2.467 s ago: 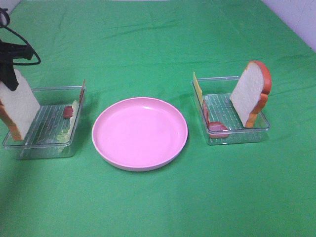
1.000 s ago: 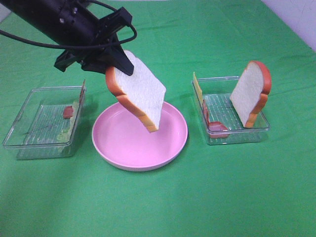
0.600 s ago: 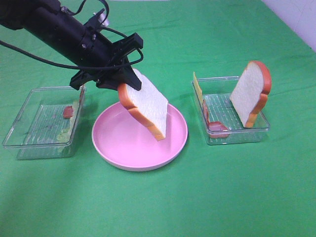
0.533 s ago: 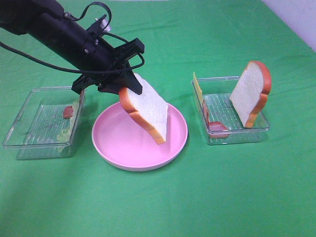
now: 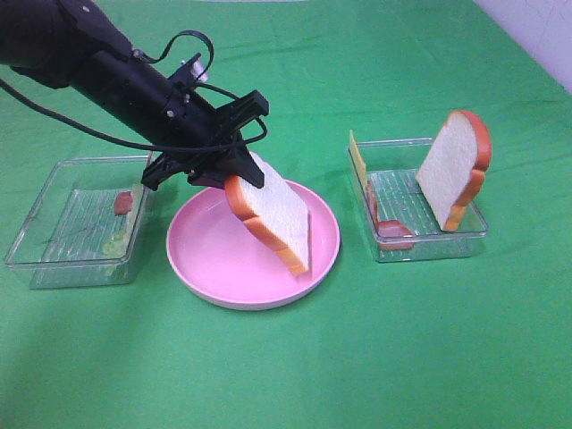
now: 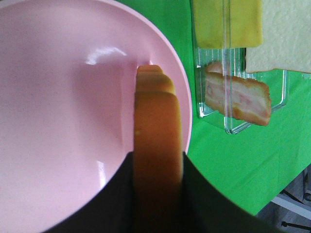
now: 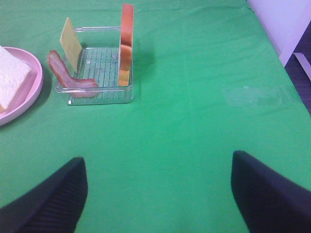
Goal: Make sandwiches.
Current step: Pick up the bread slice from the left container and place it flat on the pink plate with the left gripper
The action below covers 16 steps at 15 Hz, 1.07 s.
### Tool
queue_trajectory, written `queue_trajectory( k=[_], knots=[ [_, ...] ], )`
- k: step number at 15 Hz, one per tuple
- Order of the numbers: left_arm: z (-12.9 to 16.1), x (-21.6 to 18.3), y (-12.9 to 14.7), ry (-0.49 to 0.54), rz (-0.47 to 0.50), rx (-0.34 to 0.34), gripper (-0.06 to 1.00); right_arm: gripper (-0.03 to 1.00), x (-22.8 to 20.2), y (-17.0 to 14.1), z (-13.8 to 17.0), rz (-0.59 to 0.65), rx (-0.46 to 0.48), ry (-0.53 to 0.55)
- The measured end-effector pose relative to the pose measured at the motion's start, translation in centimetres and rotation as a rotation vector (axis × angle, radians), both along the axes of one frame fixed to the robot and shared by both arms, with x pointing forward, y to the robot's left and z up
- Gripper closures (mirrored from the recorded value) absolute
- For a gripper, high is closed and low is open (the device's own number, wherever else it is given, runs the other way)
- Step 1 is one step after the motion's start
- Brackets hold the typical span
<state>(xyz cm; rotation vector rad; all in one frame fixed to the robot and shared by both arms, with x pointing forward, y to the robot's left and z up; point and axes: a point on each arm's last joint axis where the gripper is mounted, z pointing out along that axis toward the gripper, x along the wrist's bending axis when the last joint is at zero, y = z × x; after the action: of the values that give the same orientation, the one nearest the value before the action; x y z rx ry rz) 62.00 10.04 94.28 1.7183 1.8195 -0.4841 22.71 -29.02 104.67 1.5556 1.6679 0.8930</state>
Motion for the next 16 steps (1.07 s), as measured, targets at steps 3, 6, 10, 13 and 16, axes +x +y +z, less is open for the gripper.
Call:
queue_trajectory(
  k=[3, 6, 10, 13, 16],
  knots=[
    [-1.0, -0.1, -0.5, 0.019, -0.009, 0.008, 0.74, 0.20, 0.0, 0.0, 0.0, 0.000, 0.000, 0.000],
    [-1.4, -0.1, -0.5, 0.030, -0.010, 0.011, 0.74, 0.20, 0.0, 0.0, 0.0, 0.000, 0.000, 0.000],
    [-1.6, -0.2, -0.5, 0.037, -0.023, 0.020, 0.44, 0.20, 0.0, 0.0, 0.0, 0.000, 0.000, 0.000],
    [-1.9, -0.2, -0.3, 0.033, -0.038, 0.043, 0.23, 0.20, 0.0, 0.0, 0.0, 0.000, 0.000, 0.000],
    [-2.2, -0.5, -0.1, 0.038, -0.081, 0.082, 0.18, 0.20, 0.0, 0.0, 0.0, 0.000, 0.000, 0.000]
  ],
)
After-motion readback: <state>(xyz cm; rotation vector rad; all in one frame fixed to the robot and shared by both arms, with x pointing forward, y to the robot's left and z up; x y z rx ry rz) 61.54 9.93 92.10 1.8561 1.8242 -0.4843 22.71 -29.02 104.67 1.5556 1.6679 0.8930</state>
